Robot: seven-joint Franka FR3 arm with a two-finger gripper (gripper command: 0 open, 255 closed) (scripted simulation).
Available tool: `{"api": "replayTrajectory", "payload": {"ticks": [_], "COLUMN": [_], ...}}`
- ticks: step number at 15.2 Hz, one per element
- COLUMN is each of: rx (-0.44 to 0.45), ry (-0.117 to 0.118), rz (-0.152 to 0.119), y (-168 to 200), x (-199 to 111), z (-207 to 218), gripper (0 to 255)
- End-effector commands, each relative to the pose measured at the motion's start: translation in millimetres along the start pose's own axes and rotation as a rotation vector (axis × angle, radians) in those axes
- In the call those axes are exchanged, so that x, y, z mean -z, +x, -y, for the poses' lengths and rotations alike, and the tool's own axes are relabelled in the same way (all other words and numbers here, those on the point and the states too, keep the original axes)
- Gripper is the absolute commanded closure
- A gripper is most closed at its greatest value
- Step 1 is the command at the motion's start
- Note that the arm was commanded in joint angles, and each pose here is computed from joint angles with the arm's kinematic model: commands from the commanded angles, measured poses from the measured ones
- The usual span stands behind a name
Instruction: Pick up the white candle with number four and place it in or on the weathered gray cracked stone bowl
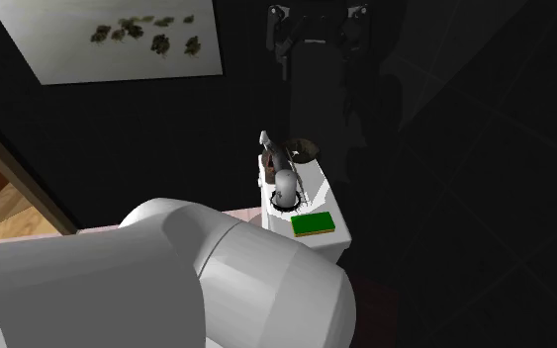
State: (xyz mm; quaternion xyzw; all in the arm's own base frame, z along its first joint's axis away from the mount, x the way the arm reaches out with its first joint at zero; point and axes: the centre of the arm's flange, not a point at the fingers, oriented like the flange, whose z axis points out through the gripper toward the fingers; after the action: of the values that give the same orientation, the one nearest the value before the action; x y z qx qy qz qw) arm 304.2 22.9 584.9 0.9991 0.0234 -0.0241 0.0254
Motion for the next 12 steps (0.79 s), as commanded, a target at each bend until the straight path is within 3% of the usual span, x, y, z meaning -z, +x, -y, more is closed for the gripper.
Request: {"api": "replayTrajectory", "payload": {"ticks": [1, 12], "rx": [0.000, -0.054], "ry": [0.000, -0.017], "rz": [0.000, -0.059], "y": [0.0, 43.1], "x": [0.0, -125.5], "z": [0.0, 54.6], "gripper": [0, 0]}}
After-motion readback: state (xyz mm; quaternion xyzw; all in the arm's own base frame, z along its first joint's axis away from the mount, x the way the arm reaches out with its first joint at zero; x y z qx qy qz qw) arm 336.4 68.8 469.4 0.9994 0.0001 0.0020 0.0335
